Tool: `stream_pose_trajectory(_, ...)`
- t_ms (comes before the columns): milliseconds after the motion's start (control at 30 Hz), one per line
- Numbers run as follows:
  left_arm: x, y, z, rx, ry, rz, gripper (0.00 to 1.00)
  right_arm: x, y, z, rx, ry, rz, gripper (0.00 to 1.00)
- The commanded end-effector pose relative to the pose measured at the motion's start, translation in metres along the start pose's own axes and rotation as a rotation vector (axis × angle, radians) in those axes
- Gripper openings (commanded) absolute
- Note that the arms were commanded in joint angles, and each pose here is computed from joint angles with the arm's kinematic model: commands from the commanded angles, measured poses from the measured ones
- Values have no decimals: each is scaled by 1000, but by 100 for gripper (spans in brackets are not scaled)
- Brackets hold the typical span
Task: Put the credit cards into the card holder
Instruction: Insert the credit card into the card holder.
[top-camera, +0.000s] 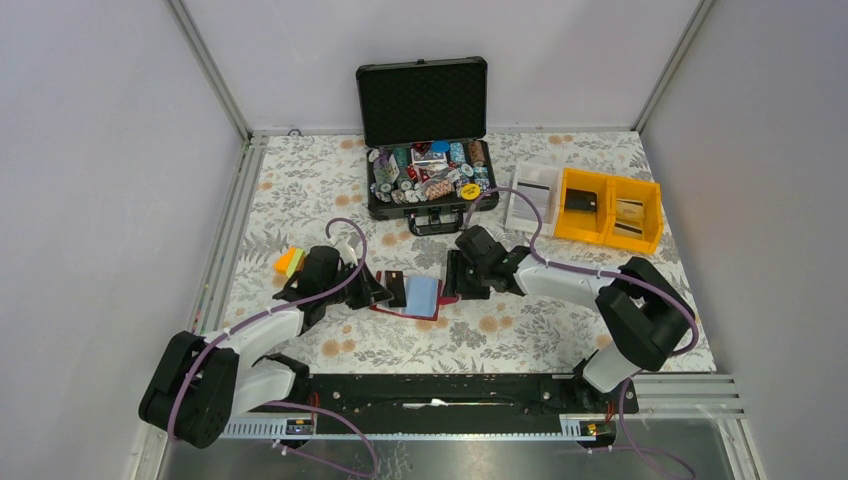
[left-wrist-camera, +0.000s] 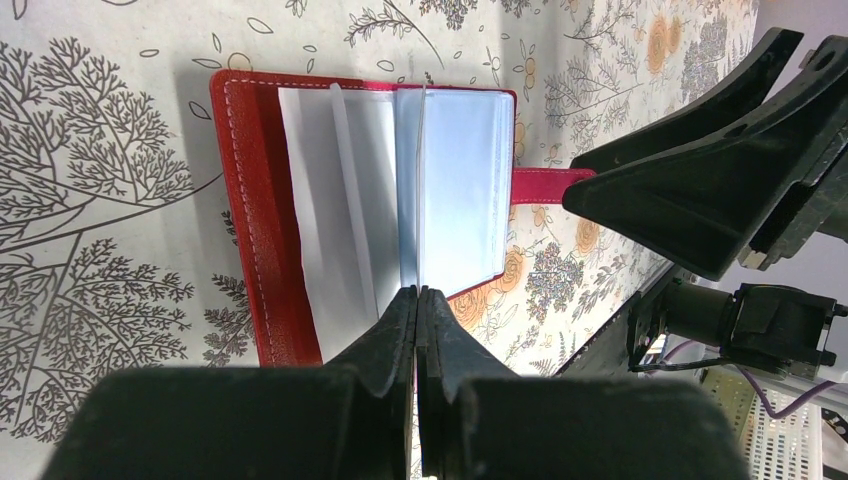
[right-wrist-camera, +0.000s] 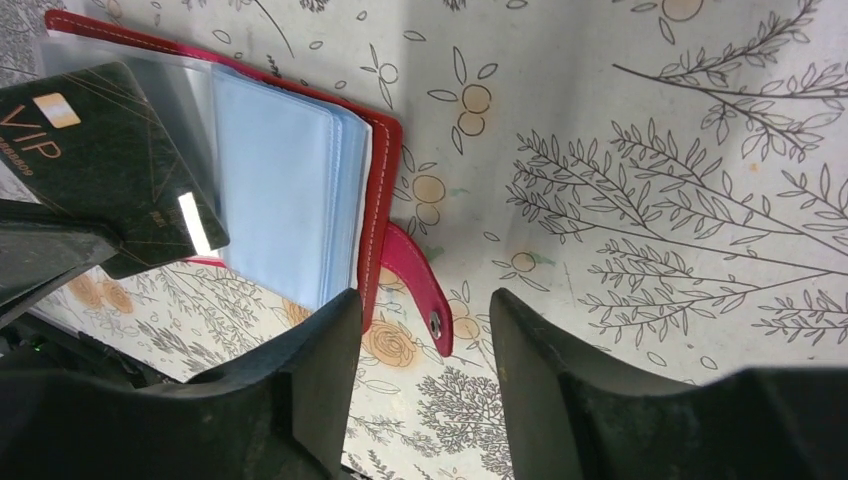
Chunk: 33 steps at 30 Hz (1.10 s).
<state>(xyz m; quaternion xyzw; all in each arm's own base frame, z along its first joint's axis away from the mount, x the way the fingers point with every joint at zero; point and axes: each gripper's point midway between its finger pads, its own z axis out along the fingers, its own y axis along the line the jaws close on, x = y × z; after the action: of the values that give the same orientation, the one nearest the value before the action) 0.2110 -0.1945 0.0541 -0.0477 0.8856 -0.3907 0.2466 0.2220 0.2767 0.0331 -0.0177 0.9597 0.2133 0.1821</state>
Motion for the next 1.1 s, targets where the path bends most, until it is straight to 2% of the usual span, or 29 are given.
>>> stream_pose_trajectory(0, -16, -13, 0, 32, -35, 44, 0, -2, 5, -5, -26, -12, 37, 51)
stream_pose_trajectory(333, -14, -15, 2, 53, -23, 47, 0, -12, -4, -1, 37, -30, -41, 0)
stream_pose_trajectory(500, -11, -17, 5, 79, 1, 38, 0, -18, -5, 2, 33, -15, -105, 0)
stream_pose_trajectory(733, -8, -17, 9, 92, 21, 25, 0, -16, -9, 8, 0, 41, -115, 0)
stream_pose_trajectory(1067, -1, -3, 16, 33, 41, -57, 0, -16, -11, 12, 12, 47, -92, 0)
